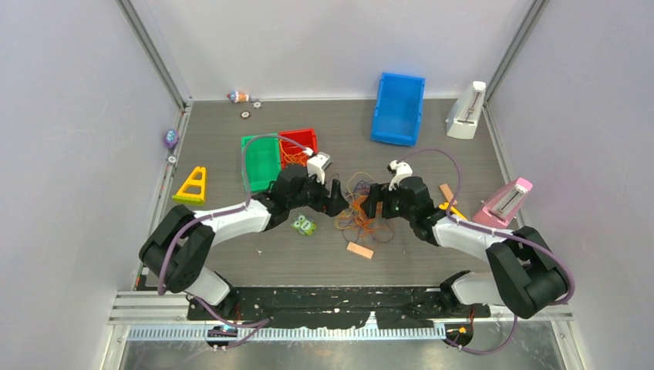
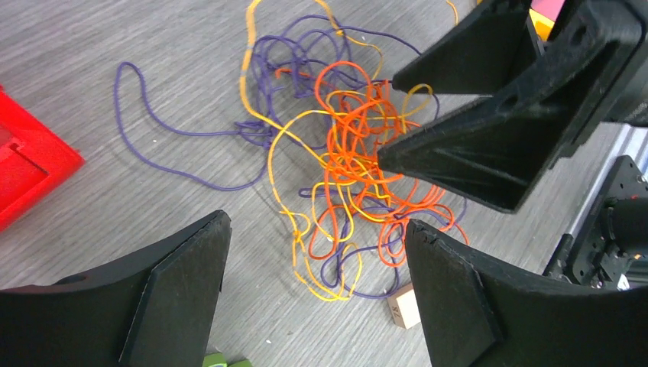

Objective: Untangle the cables
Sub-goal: Move the cable to the center of the board.

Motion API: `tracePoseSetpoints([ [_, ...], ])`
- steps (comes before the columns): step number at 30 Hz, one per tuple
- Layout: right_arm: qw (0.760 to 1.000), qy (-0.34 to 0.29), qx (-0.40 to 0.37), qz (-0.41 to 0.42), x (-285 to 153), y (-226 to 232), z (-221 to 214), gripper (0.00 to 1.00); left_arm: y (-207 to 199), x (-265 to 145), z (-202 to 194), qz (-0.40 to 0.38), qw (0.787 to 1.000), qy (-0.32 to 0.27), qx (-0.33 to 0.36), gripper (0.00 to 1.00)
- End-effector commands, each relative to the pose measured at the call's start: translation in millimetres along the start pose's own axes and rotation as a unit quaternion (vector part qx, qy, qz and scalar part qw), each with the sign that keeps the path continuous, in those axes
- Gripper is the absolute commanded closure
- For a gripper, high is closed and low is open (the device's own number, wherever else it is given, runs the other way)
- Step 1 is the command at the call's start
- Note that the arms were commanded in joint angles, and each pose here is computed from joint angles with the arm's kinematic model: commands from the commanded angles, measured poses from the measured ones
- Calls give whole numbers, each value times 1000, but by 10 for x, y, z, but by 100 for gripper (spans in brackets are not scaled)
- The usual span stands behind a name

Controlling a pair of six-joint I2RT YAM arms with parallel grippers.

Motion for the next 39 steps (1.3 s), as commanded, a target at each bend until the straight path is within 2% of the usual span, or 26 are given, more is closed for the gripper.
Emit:
tracePoseSetpoints([
  [1, 997, -66, -22, 37, 37, 83, 190, 13, -63, -42, 209, 5, 999, -45, 27, 15],
  [10, 995, -64, -34, 72, -21, 189, 159, 20, 19, -289, 39, 38, 998, -18, 43, 14],
  [16, 993, -59, -38, 92, -86, 278, 69, 21, 55, -353, -74, 35, 998, -13, 42, 14],
  [24, 989, 0, -60, 138, 23, 512, -90, 23, 138, -405, -226, 48, 998, 10, 40, 14],
  [26, 989, 30, -64, 127, 85, 512, -126, 28, 150, -395, -237, 51, 998, 15, 39, 13],
  [30, 991, 50, -67, 105, 149, 481, -119, 48, 171, -323, -227, 64, 997, 32, 31, 14],
  [32, 992, 47, -67, 99, 132, 471, -115, 56, 180, -290, -237, 65, 997, 39, 26, 14],
  [33, 992, 39, -68, 94, 111, 464, -84, 64, 168, -273, -233, 61, 997, 40, 26, 15],
  [35, 994, 22, -68, 88, 61, 454, -51, 71, 147, -245, -223, 51, 998, 40, 24, 15],
  [37, 994, 3, -69, 86, 6, 450, -17, 72, 108, -203, -199, 41, 998, 40, 26, 16],
  [39, 994, -11, -68, 86, -37, 448, -8, 58, 81, -133, -176, 34, 998, 47, 26, 17],
])
Point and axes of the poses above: each gripper's point midway between its finger pads, its own x axis out along the fingers, its own y axis along the line the jaws close on, z = x × y, the point moved 8 cm from there along -x, back along the fingers, and after that the axes turned 14 degrees about -x, right-handed, at the moved point
